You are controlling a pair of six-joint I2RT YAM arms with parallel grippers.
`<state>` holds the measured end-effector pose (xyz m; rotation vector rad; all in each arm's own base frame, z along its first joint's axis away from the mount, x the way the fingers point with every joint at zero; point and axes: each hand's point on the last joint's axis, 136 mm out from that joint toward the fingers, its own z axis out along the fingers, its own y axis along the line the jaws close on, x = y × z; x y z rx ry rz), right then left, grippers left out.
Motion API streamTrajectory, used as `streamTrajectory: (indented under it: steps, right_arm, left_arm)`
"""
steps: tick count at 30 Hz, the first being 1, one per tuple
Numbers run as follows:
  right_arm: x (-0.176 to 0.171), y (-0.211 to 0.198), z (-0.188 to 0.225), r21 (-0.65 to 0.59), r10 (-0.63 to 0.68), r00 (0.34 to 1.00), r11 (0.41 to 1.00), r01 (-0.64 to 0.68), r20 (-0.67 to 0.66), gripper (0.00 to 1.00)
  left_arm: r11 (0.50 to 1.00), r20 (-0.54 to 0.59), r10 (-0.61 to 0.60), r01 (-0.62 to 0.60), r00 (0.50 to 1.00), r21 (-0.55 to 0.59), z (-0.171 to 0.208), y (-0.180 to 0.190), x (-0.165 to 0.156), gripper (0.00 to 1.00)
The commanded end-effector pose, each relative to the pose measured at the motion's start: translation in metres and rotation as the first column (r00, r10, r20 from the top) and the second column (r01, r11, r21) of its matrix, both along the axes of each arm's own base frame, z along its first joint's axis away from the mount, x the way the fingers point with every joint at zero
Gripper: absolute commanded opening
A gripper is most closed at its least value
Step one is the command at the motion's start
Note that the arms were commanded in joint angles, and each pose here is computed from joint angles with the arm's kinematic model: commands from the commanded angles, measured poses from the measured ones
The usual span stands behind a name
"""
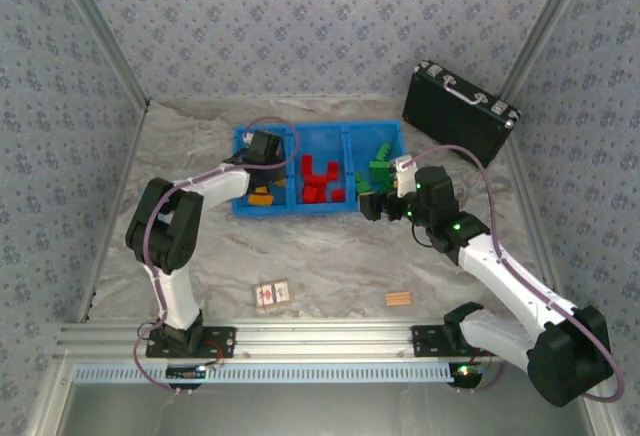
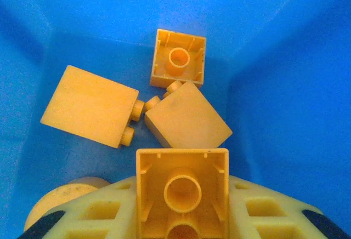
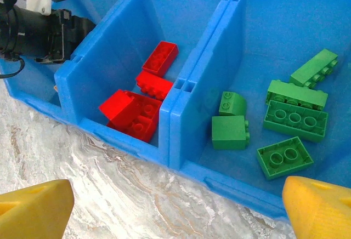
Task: Sort the legos into containers by color
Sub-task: Place the lego in the container.
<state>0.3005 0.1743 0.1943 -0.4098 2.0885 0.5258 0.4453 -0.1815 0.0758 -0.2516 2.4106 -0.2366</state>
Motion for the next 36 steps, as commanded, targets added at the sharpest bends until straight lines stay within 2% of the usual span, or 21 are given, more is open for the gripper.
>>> streamTrajectory:
  steps: [1,9,16,22,28,34,36]
  right_arm:
    - [-0.001,0.0,0.01,0.012,-0.018,1.0,1.0,0.018,0.007,0.99]
    - [-0.003,-0.001,0.011,0.0,-0.022,1.0,1.0,0.022,0.01,0.99]
    - [-0.008,-0.001,0.015,0.0,-0.008,0.999,1.0,0.008,0.031,0.99]
    - [-0.01,-0.009,0.019,-0.045,-0.015,0.999,0.999,0.017,0.05,0.99]
    - [-0.008,-0.024,0.032,-0.099,-0.046,0.996,0.994,0.054,0.078,0.99]
    - [-0.009,-0.045,0.059,-0.12,-0.12,0.983,0.983,0.137,0.142,0.99]
    - [-0.008,-0.058,0.067,-0.112,-0.196,0.966,0.97,0.216,0.167,0.99]
  left_arm:
    - [1.0,-0.026,-0.021,0.021,0.999,0.02,-0.007,0.0,-0.015,0.3]
    - [0.998,-0.014,-0.026,0.027,1.0,0.053,0.0,0.004,-0.015,0.52]
    - [0.998,0.018,-0.046,0.045,0.999,0.042,0.022,0.0,-0.011,0.53]
    - [0.996,0.131,-0.094,0.092,0.987,0.022,0.097,-0.004,-0.013,0.55]
    - [0.991,0.276,-0.13,0.123,0.952,0.043,0.187,0.01,-0.032,0.57]
    - [0.989,0.422,-0.141,0.109,0.895,0.099,0.269,0.046,-0.082,0.54]
    - [0.989,0.467,-0.13,0.08,0.874,0.126,0.286,0.065,-0.104,0.47]
